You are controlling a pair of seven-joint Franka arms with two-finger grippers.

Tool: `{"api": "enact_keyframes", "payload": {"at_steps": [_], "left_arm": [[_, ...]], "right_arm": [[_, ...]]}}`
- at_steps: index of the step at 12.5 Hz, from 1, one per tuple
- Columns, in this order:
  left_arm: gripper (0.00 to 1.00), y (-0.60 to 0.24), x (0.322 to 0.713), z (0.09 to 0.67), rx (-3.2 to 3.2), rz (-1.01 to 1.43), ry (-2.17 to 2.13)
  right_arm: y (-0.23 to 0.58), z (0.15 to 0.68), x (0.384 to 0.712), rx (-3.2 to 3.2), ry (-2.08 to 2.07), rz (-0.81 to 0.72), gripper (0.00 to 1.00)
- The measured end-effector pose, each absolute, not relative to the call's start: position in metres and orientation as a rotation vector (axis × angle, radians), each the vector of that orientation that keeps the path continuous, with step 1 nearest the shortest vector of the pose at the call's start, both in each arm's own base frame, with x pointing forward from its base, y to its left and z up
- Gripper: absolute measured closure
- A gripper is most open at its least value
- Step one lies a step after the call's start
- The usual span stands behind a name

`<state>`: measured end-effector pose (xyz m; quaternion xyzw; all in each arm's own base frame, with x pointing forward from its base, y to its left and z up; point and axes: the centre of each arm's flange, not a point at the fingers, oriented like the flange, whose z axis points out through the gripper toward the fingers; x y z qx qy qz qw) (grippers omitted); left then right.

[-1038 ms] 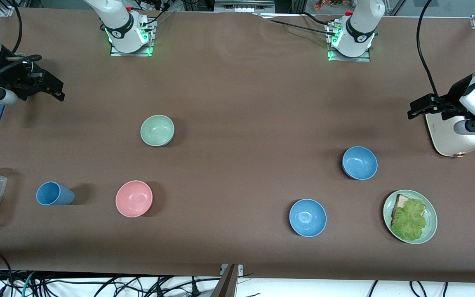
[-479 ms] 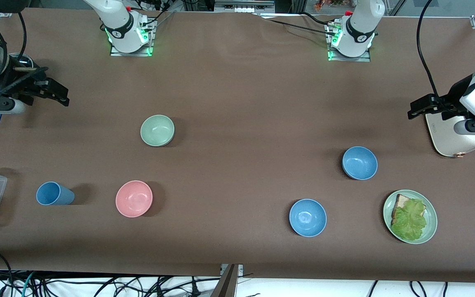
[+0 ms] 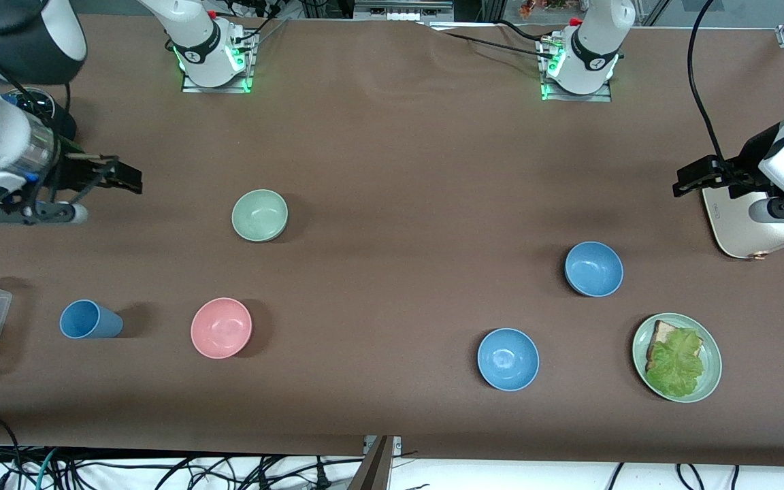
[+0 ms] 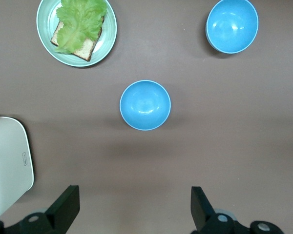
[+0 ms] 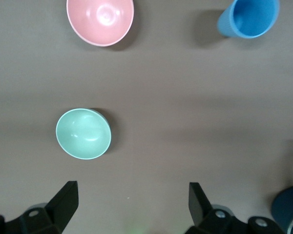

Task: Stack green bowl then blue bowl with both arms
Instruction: 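Reach the right gripper down to the light green bowl's rim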

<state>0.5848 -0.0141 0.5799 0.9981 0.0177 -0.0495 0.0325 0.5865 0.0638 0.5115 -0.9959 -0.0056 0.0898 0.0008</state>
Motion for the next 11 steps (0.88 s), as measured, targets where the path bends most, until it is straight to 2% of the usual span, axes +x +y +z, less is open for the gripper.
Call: {"api": "enact_keyframes", "payload": {"at_steps": [3, 7, 11], "left_arm": [[0.0, -0.014, 0.585, 0.58, 3.072, -0.153, 0.055], [0.0, -0.014, 0.585, 0.58, 3.072, -0.153, 0.055], [0.0, -0.013, 0.586, 0.579, 3.072, -0.153, 0.056]], "right_arm": [[0.087, 0.448, 0.582, -3.099, -0.054, 0.237, 0.0], [0.112, 0.326, 0.522, -3.102, -0.112, 0.099, 0.0], [0.107, 0.258, 0.486, -3.098, -0.108, 0.046, 0.01]]}}
